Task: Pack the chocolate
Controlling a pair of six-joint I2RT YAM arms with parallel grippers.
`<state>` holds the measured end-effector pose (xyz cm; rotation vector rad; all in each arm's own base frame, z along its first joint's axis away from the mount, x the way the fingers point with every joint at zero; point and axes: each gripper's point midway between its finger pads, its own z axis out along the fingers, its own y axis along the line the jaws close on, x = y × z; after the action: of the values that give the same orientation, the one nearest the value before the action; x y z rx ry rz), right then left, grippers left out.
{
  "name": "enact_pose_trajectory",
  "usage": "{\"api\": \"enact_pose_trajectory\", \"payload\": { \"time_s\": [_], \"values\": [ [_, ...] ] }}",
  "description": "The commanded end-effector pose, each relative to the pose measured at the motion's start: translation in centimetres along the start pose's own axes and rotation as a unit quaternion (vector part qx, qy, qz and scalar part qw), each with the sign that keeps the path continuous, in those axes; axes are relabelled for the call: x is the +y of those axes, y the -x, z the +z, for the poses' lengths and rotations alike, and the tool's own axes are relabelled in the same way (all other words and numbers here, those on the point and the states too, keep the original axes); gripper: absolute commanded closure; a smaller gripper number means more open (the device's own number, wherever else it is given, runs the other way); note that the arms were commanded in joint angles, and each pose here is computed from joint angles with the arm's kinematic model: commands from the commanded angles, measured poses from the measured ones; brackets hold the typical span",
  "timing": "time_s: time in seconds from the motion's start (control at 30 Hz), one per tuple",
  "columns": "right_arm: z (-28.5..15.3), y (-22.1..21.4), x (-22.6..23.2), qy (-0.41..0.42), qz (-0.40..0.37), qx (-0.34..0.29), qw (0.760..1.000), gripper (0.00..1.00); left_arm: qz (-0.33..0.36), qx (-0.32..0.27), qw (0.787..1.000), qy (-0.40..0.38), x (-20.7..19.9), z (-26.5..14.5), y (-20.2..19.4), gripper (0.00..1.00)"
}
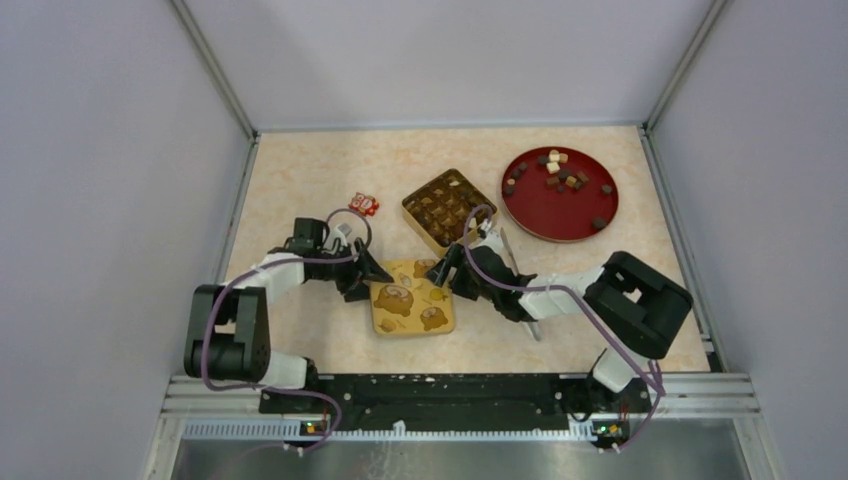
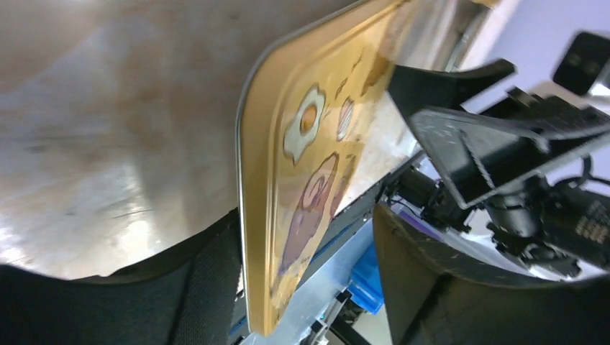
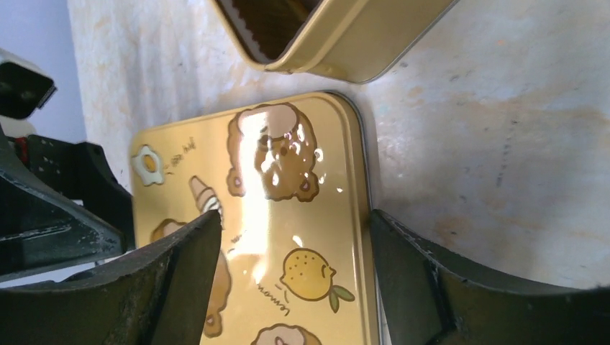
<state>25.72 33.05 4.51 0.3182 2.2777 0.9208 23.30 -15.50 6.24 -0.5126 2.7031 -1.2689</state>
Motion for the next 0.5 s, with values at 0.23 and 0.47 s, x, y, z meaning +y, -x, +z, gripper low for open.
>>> {"api": "enact_pose_trajectory", "payload": {
  "time_s": [0.23, 0.47],
  "values": [
    [0.3, -2.9, -0.7, 0.009, 0.017, 0.059, 0.998, 0.27, 0.066, -0.008, 0.994, -0.088, -5.0, -2.1, -0.5, 0.50],
    [0.4, -3.0, -0.9, 0.010, 0.020, 0.060, 0.998, 0.27, 0.077, -0.029, 0.995, -0.051, -4.8, -2.8, 0.1, 0.75]
  ]
}}
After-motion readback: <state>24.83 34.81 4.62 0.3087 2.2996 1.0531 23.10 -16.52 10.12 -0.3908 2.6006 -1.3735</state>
